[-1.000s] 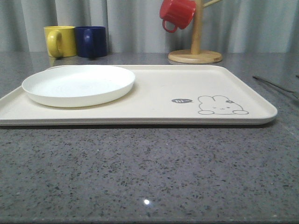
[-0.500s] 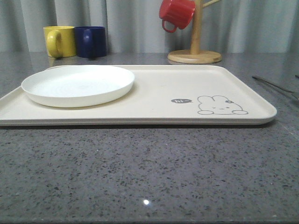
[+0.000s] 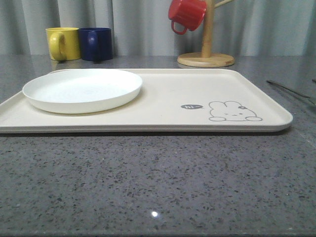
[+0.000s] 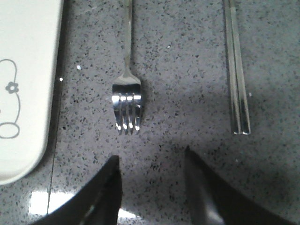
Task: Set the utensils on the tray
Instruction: 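Grasp the steel fork with the right gripper and lift it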
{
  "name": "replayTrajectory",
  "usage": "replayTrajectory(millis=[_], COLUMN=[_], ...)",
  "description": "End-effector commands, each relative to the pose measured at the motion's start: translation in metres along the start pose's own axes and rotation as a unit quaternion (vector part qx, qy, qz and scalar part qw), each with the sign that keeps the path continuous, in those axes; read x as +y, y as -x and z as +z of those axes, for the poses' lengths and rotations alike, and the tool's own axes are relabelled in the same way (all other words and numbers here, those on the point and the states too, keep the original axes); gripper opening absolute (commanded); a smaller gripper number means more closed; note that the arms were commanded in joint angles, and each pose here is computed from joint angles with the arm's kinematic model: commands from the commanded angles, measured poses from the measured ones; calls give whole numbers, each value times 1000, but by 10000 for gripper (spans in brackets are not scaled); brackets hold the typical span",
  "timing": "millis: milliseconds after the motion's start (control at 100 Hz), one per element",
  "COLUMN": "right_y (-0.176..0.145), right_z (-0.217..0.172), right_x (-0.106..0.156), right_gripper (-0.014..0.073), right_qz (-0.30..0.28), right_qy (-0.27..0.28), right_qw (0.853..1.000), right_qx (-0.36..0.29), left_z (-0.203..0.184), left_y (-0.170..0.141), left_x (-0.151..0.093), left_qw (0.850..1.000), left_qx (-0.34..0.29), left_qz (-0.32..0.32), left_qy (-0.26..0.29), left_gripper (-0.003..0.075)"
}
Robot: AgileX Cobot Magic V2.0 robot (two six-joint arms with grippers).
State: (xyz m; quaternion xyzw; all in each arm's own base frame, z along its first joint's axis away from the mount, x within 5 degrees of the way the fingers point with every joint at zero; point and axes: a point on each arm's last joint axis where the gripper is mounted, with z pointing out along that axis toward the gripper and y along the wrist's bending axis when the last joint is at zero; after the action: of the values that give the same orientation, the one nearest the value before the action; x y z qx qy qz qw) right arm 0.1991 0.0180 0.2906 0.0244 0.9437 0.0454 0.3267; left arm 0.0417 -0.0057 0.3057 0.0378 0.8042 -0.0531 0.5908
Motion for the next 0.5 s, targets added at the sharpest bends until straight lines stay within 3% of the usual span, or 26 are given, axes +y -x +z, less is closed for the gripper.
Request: replayTrajectory(millis=[0, 490], right_y=[24, 94], right_z=[-1, 55], right_x=[3, 21], right_gripper=[391, 391], right_qz=[-2, 9], right_qy=[3, 10], right_qw=[1000, 990], right_qx=[-22, 138], left_z=[-2, -2], left_y=[13, 13], left_x=[-1, -1], left_qw=[999, 999], left_qx=[-42, -42], left_qz=[-6, -6], left_qy=[-8, -8], left_gripper=[-19, -19])
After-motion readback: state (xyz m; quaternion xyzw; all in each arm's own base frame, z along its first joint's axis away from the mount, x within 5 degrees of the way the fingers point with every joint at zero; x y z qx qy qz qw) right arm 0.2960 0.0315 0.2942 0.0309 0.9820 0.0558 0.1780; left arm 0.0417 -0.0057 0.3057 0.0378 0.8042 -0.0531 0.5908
